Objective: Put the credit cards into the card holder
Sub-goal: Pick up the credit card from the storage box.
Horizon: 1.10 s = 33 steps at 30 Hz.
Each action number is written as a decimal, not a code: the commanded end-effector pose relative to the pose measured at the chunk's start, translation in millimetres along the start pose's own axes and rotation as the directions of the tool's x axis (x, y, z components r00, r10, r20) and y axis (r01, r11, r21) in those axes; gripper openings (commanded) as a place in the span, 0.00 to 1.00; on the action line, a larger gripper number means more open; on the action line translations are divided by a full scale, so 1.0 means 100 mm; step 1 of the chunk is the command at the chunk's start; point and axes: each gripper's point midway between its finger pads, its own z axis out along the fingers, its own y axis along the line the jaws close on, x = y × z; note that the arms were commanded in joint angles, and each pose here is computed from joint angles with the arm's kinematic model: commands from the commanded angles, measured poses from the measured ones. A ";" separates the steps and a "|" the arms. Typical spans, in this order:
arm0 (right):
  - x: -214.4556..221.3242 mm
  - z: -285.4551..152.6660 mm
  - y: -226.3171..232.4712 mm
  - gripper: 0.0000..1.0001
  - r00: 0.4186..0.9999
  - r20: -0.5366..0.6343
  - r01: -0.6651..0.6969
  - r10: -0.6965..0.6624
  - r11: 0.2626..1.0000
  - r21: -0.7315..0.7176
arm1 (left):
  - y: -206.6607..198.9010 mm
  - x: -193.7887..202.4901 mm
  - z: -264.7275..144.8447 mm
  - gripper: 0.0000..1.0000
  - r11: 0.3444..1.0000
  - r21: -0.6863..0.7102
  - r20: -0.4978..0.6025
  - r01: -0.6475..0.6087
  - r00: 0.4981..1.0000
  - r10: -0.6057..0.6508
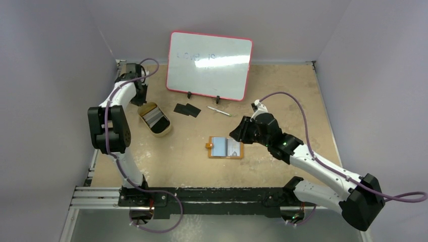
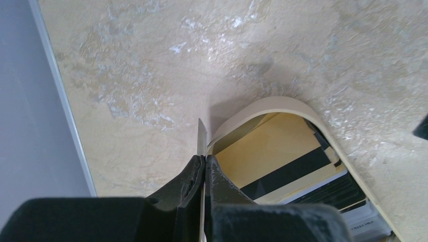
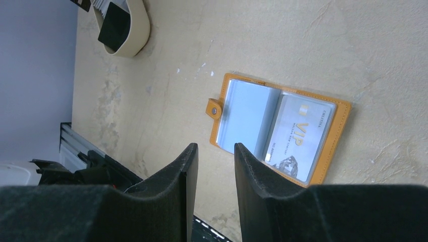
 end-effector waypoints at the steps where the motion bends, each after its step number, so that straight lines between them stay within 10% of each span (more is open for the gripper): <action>1: -0.18 -0.04 0.12 0.35 0.999 0.052 -0.004 0.005 1.000 -0.021 | 0.09 -0.01 -0.14 0.00 0.998 -0.058 0.030 0.015 0.999 -0.013; 17: -0.23 -0.06 0.16 0.35 0.998 0.067 0.000 0.002 0.999 -0.033 | 0.63 -0.38 -1.03 0.00 0.929 -0.283 0.342 0.237 0.930 -0.133; 26: -0.20 -0.08 0.38 0.36 0.999 0.043 -0.014 0.021 0.989 -0.151 | -0.23 -0.81 -1.88 0.00 0.906 0.337 0.529 0.257 0.744 -0.408; 33: -0.44 -0.22 0.65 0.36 0.984 0.170 -0.008 0.062 0.953 -0.303 | -1.01 -0.76 -2.53 0.00 0.613 0.772 0.385 0.167 0.645 -0.661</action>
